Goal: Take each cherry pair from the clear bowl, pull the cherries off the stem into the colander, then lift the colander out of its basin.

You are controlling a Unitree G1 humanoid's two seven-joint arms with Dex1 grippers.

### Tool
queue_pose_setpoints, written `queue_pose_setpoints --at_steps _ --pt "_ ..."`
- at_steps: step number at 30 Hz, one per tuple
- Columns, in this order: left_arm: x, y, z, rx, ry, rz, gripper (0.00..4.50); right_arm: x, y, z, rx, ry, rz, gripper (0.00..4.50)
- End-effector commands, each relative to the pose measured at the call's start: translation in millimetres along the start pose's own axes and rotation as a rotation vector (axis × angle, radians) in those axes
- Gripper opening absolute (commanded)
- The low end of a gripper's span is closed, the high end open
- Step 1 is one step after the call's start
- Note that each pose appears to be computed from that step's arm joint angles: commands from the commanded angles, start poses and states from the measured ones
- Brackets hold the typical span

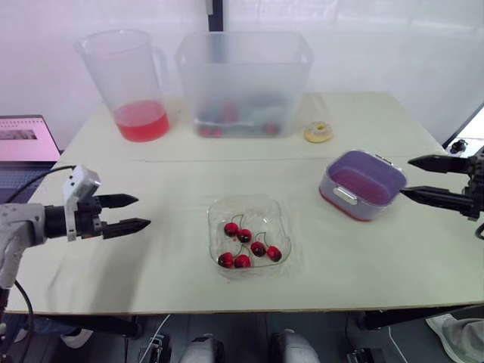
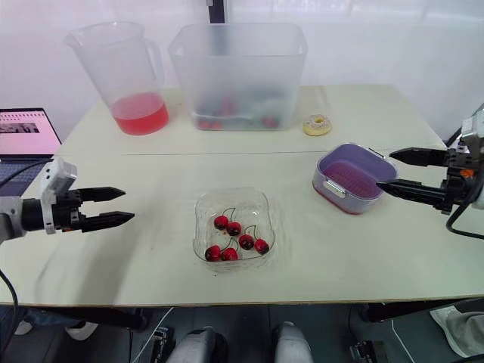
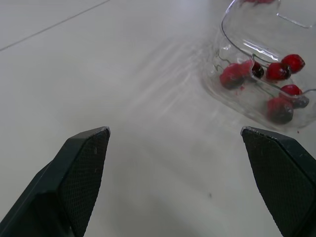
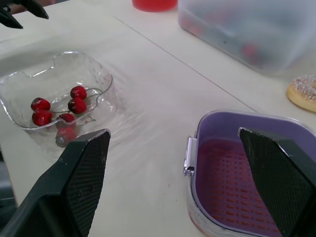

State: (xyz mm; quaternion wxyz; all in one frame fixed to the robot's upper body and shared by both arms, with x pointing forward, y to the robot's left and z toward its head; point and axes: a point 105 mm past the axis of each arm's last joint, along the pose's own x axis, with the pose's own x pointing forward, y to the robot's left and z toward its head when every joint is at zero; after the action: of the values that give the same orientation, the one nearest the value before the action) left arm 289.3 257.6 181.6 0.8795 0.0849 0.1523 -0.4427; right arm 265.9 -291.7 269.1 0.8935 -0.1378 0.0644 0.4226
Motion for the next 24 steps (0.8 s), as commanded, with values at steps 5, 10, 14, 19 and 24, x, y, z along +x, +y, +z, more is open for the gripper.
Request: queue_pose_setpoints --at_steps 5,10,14,19,24 --pt "-13 15 18 -0.008 -0.045 0.082 4.5 5 0 11 -0.056 -0.037 -0.022 4.48" --pt "-11 14 23 0.007 -0.072 0.07 4.5 3 0 11 -0.051 -0.043 -0.033 4.48" --pt "-10 13 23 0.008 -0.075 0.064 4.5 -1 0 7 -0.046 -0.036 -0.044 4.48" --pt "-4 9 25 0.016 -0.071 0.029 4.5 -5 0 6 -0.037 -0.022 -0.063 4.48" --pt "4 6 31 0.022 -0.099 0.014 4.5 3 4 8 -0.048 -0.009 -0.065 4.48"
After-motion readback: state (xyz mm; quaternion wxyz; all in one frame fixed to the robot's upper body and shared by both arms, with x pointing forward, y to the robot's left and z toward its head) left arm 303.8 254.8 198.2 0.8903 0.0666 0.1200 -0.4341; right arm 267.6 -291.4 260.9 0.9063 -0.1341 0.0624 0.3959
